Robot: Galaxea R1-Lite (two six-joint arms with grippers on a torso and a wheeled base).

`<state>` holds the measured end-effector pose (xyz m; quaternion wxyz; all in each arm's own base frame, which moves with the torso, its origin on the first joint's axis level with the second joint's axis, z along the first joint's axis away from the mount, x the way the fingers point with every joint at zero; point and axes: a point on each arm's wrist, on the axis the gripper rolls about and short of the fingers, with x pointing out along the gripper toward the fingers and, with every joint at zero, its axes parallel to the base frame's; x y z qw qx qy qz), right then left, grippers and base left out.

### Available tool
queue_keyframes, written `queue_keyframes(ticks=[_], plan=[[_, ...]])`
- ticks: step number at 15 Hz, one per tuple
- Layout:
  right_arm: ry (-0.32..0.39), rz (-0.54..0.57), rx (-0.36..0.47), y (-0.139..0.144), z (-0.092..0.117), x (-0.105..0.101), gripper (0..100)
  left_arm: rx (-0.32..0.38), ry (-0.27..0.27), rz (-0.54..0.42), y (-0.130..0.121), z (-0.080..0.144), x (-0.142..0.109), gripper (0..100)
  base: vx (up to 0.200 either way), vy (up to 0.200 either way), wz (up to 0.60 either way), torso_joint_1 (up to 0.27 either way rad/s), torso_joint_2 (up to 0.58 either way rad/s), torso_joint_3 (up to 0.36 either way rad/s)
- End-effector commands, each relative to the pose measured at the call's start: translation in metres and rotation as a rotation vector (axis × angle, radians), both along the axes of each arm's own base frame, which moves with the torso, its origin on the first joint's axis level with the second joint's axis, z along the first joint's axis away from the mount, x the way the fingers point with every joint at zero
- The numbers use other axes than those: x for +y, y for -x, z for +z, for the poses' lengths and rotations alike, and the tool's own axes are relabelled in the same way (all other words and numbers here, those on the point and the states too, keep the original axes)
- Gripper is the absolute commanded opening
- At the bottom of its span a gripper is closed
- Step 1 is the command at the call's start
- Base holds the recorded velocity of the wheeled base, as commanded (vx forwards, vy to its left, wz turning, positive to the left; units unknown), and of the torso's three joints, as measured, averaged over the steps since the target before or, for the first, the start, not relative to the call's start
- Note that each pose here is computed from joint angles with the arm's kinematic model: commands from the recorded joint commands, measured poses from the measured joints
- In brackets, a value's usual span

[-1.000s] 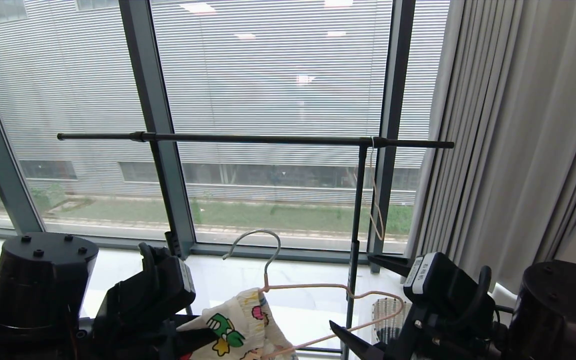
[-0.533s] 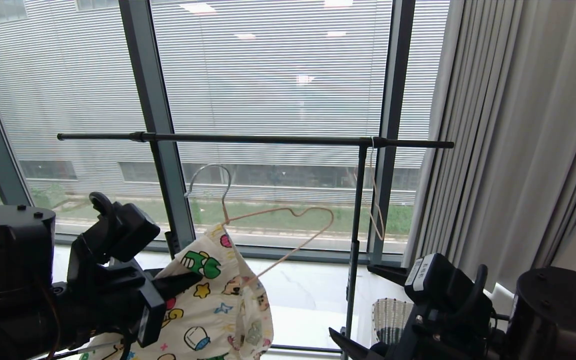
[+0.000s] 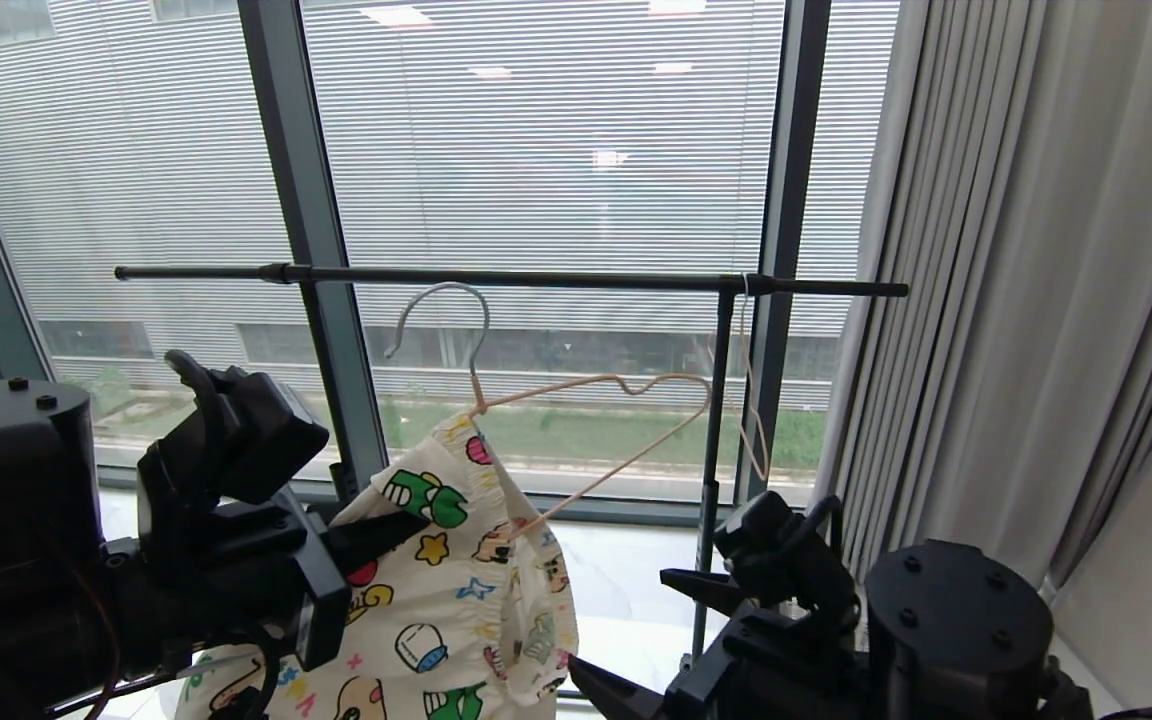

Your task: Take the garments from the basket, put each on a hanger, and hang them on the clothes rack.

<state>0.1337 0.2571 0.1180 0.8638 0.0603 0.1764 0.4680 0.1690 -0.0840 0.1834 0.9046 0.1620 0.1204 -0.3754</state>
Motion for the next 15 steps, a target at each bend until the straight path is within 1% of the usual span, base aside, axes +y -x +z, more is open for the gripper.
queue_keyframes(ticks=[1, 4, 7, 9, 10, 13, 14, 15], plan=[[0.016, -0.025, 0.024, -0.016, -0.014, 0.017, 100, -0.019, 0.008, -0.036, 0.001, 0.006, -0.007, 0, 0.0, 0.0, 0.0, 0.0, 0.0, 0.0], [0.01, -0.058, 0.022, -0.032, -0.018, 0.026, 100, -0.021, 0.009, -0.082, 0.005, 0.006, -0.015, 0, 0.0, 0.0, 0.0, 0.0, 0.0, 0.0], [0.049, -0.111, 0.036, -0.042, -0.031, 0.022, 100, -0.027, 0.009, -0.102, 0.007, 0.008, -0.02, 0, 0.0, 0.0, 0.0, 0.0, 0.0, 0.0], [0.085, -0.148, 0.038, -0.044, -0.041, 0.024, 100, -0.03, 0.009, -0.113, 0.008, 0.009, -0.023, 0, 0.0, 0.0, 0.0, 0.0, 0.0, 0.0], [0.116, -0.195, 0.033, -0.046, -0.05, 0.025, 100, -0.034, 0.012, -0.113, 0.008, 0.01, -0.023, 0, 0.0, 0.0, 0.0, 0.0, 0.0, 0.0], [0.146, -0.222, 0.027, -0.047, -0.055, 0.021, 100, -0.031, 0.01, -0.103, 0.007, 0.009, -0.023, 0, 0.0, 0.0, 0.0, 0.0, 0.0, 0.0], [0.163, -0.23, 0.015, -0.049, -0.056, 0.019, 0, -0.029, 0.005, -0.085, 0.006, 0.009, -0.023, 0, 0.0, 0.0, 0.0, 0.0, 0.0, 0.0], [0.177, -0.252, -0.003, -0.051, -0.056, 0.017, 0, -0.029, 0.001, -0.072, 0.006, 0.008, -0.023, 0, 0.0, 0.0, 0.0, 0.0, 0.0, 0.0]])
